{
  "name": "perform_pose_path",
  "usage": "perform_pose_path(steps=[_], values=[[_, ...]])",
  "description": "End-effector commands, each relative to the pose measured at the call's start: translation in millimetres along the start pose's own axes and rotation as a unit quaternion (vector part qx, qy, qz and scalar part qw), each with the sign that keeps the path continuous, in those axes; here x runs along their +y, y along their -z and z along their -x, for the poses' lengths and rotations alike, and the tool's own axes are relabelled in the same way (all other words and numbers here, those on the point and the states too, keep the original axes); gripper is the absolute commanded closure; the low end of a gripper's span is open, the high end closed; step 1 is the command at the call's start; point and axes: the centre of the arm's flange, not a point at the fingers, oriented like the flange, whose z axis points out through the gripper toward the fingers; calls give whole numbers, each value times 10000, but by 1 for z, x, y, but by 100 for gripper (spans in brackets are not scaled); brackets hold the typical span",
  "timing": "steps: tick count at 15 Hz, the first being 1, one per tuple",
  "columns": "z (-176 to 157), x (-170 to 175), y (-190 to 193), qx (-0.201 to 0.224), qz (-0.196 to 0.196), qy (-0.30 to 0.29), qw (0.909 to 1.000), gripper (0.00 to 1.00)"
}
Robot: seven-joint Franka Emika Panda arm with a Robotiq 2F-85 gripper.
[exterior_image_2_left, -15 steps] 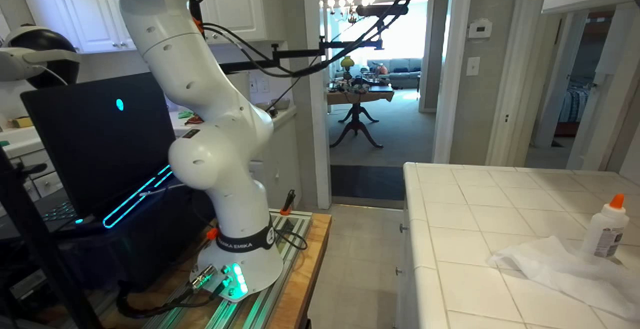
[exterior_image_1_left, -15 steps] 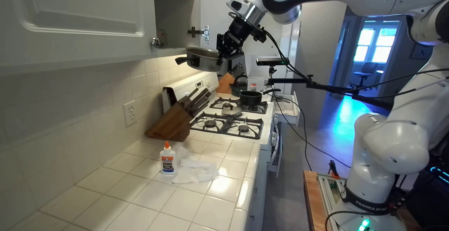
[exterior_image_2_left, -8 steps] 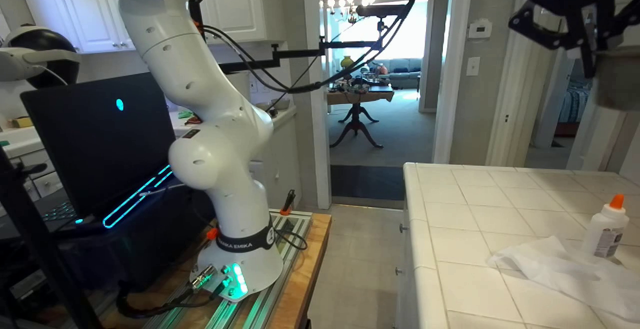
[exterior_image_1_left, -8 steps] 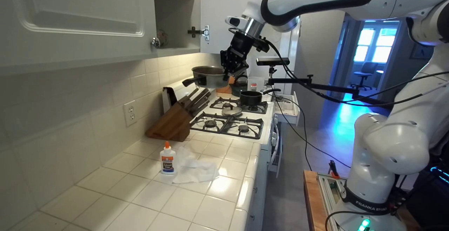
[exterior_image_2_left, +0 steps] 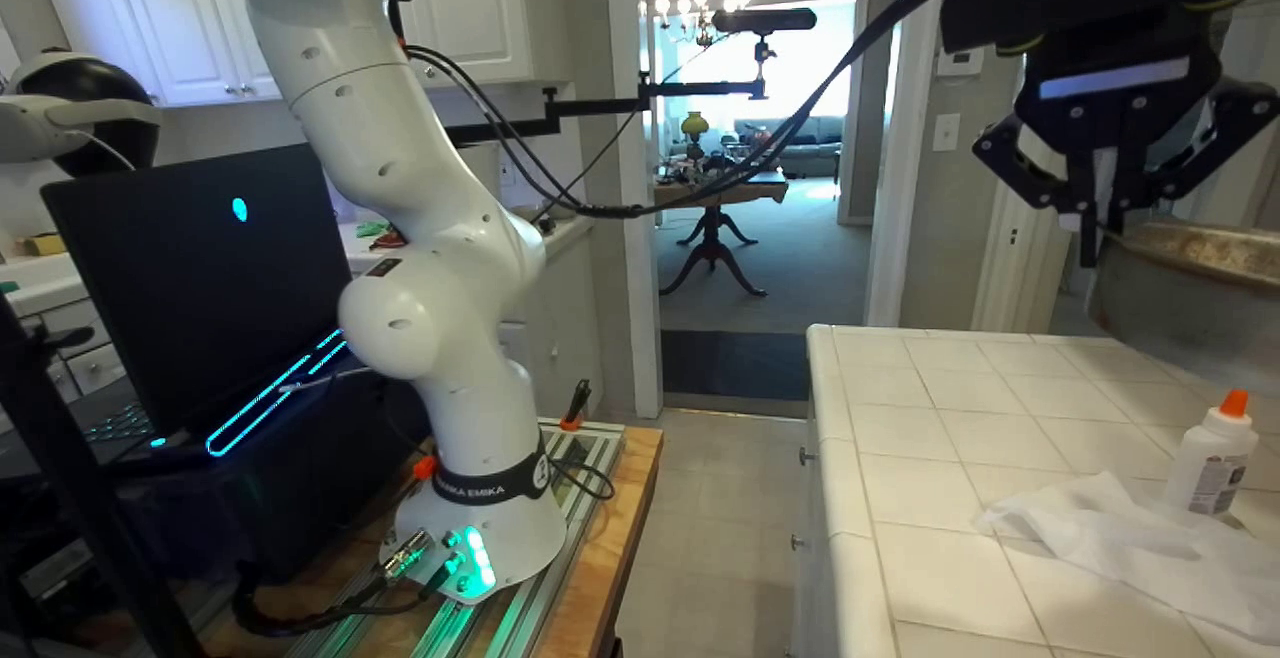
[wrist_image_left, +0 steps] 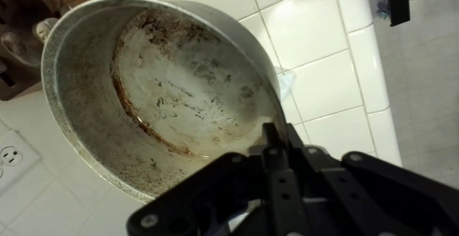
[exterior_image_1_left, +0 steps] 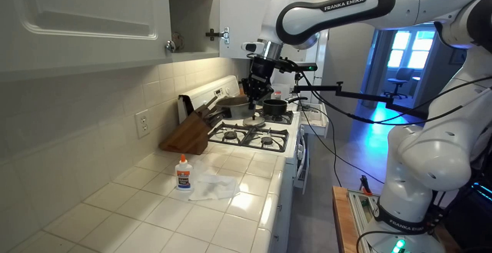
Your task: Take a pot out of the cabinet
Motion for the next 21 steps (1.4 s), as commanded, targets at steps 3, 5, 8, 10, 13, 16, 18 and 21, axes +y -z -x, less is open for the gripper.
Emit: perform_pose_path(steps=[3,5,8,10,13,16,18,21], values=[[14,8,-33,27,-406,152,9991,98],[18,11,-42,58,-447,160,9989,98],[21,17,-58,175,-552,-62,9983,98],[20,20,-68,248,-620,-264,9974,98],[17,26,-84,270,-551,-614,9962,98],[14,33,-100,208,-297,-952,9948,98],[12,39,-110,77,-277,-1268,9915,98],[15,35,-115,79,-403,-1233,9915,94]])
